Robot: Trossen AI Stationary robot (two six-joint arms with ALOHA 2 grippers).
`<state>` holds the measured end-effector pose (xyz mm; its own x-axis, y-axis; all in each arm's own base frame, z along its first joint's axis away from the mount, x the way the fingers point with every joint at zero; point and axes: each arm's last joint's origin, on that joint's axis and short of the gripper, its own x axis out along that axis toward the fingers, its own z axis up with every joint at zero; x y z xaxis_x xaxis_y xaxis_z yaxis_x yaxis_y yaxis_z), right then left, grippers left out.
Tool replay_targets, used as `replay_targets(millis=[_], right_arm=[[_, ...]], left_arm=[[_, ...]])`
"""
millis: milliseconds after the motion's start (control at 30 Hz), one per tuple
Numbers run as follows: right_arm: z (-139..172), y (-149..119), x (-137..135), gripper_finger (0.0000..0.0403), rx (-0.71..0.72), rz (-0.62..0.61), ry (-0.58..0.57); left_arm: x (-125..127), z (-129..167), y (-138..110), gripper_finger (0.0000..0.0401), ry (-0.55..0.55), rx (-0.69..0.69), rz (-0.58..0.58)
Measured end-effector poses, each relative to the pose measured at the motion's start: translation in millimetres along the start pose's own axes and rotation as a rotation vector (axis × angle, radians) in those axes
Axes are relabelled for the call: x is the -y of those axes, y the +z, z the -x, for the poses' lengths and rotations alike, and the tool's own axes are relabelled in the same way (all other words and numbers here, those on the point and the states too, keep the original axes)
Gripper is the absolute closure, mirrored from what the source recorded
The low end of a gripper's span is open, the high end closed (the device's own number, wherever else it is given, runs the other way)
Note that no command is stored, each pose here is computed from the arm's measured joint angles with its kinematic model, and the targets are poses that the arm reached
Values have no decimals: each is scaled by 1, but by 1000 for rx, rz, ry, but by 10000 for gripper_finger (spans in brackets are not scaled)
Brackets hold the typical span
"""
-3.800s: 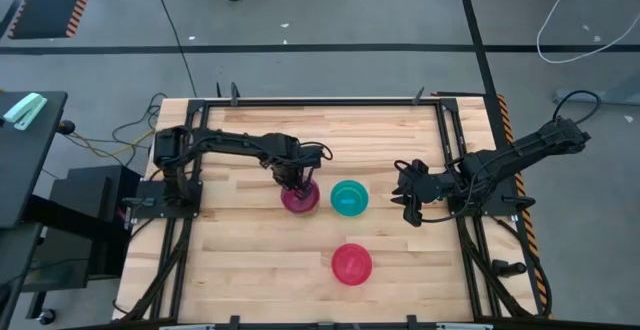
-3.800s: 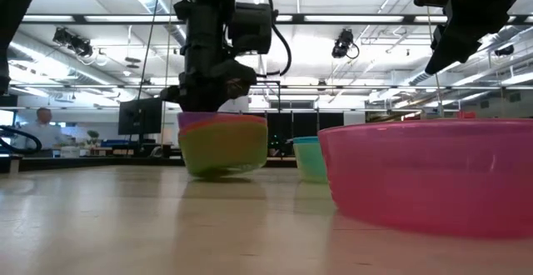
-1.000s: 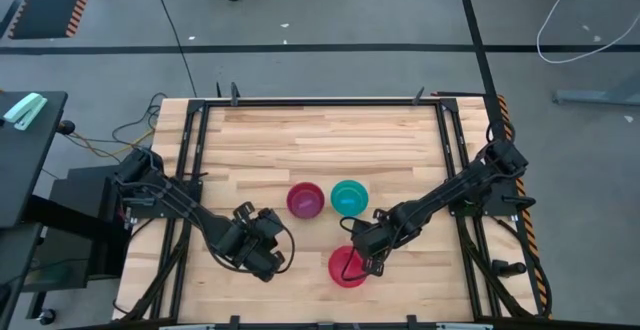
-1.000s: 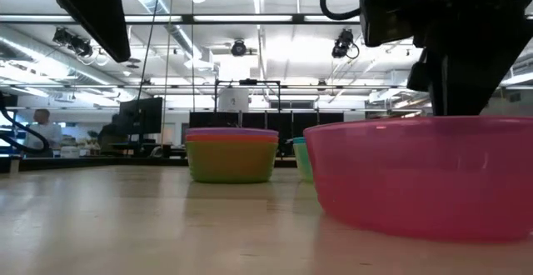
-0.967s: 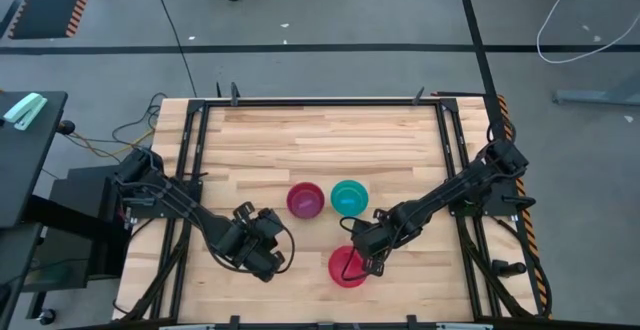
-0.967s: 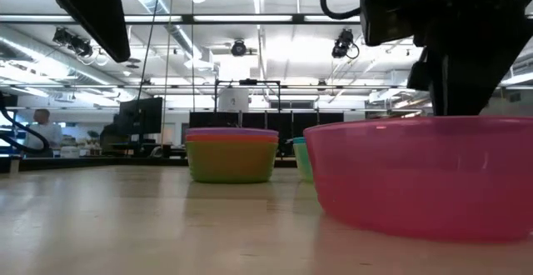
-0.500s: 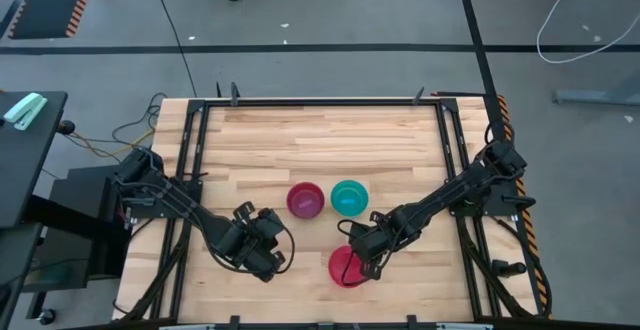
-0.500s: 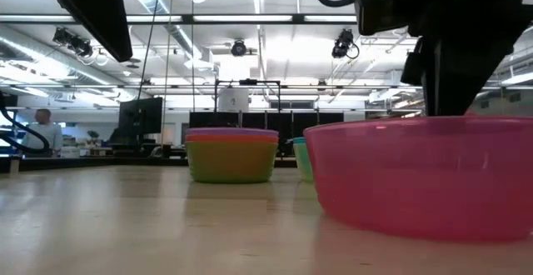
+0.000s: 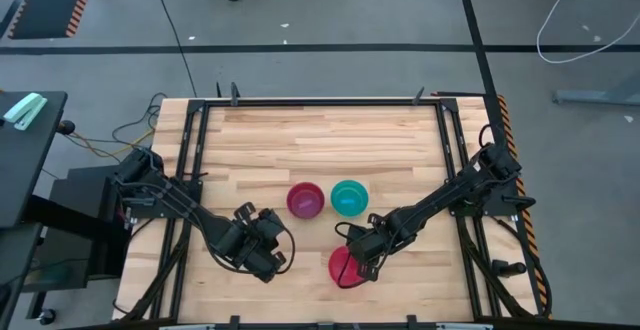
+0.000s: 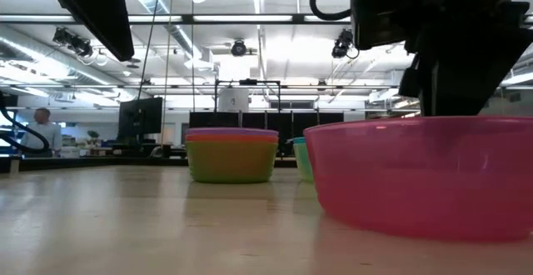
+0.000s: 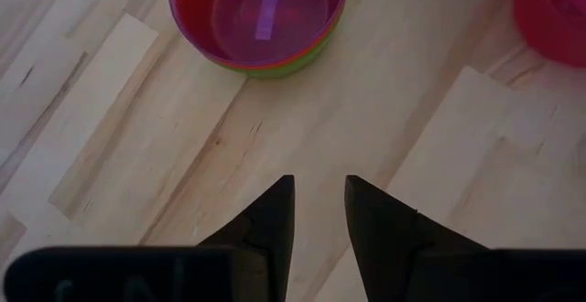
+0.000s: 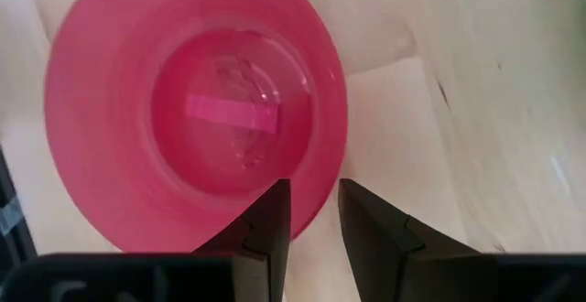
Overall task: Nest bowls inside each other
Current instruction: Stack the pink bowl on the blue bowl
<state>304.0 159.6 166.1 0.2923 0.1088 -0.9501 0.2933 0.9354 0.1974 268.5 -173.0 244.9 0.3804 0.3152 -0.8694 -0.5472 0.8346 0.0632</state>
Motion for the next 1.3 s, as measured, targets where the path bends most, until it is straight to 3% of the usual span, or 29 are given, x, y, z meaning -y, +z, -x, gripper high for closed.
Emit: replay_targets(millis=[367, 733, 1067, 1300], right_arm=[[-5, 0, 1, 306, -3, -8, -24], [-6, 8, 12, 392, -7, 11, -47], [-2, 15, 23, 396, -39, 81, -40], [20, 23, 23, 399, -21, 109, -48]], left_arm=[[1, 0, 0, 294, -5, 2, 2], [1, 0, 0, 294, -2, 9, 2], [0, 0, 1, 294, 2, 16, -7], [0, 0, 1, 294, 17, 36, -35]])
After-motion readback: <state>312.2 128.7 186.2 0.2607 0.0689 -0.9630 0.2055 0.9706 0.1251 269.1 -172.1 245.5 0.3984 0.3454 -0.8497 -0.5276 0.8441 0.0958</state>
